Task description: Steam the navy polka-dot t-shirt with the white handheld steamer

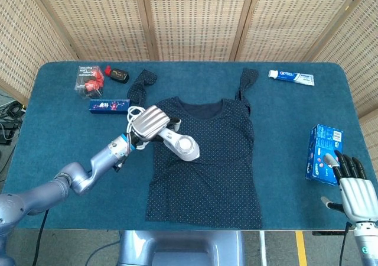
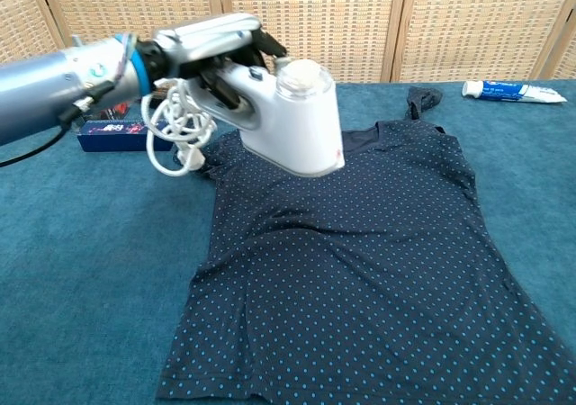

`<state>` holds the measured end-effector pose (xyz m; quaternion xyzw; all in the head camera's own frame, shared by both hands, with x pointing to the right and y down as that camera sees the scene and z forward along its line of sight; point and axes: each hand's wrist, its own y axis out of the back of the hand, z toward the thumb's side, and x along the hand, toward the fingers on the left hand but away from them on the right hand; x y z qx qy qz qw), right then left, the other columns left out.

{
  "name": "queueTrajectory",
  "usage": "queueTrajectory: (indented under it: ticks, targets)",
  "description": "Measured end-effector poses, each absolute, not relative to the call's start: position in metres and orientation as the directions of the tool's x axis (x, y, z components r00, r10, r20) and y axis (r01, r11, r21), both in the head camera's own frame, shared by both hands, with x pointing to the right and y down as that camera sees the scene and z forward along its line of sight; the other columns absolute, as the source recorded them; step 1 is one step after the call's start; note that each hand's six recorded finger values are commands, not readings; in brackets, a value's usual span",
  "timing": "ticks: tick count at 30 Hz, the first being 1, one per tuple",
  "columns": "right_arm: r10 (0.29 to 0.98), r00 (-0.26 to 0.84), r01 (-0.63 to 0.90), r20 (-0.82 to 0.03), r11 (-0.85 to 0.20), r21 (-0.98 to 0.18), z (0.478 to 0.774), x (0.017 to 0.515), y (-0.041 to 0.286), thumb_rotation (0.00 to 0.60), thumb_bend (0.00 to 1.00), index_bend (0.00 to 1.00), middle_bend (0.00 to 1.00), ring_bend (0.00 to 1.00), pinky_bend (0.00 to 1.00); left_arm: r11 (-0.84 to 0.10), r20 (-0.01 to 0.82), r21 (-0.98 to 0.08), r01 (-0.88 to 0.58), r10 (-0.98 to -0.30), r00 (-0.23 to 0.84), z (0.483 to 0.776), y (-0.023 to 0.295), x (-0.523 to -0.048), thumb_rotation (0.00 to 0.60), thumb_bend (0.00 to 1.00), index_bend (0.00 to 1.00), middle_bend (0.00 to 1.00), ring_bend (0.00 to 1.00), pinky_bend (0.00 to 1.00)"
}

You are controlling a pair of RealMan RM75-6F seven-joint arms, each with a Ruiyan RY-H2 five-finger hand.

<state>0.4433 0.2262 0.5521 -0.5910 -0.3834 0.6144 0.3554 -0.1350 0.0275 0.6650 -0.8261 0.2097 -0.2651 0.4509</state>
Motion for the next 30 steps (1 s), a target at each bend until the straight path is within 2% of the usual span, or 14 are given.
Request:
queueTrajectory:
  ticks: [10, 14, 30]
  targets:
    - [0.889, -0.134, 0.024, -0.438, -0.439, -0.898, 0.554, 0.467, 0.216, 0.6, 0.0, 0.04, 0.0, 0.0, 0.0, -0.626, 0.294, -0.778, -0.051, -0.436, 0.85, 0.695, 0.057, -0.077, 0.6, 0.66, 1.0, 0.9, 0.83, 1.0]
    - [0.891, -0.146, 0.031, -0.43, -0.431, -0.902, 0.553, 0.471, 0.214, 0.6, 0.0, 0.04, 0.0, 0.0, 0.0, -0.642, 0.294, -0.767, -0.015, -0.372, 0.881, 0.702, 0.074, -0.059, 0.6, 0.66, 1.0, 0.9, 0.83, 1.0]
    - [0.891, -0.141, 0.033, -0.432, -0.432, -0.901, 0.551, 0.471, 0.214, 0.6, 0.0, 0.04, 0.0, 0.0, 0.0, -0.66, 0.298, -0.749, 0.057, -0.259, 0.919, 0.726, 0.124, -0.038, 0.6, 0.66, 1.0, 0.91, 0.83, 1.0]
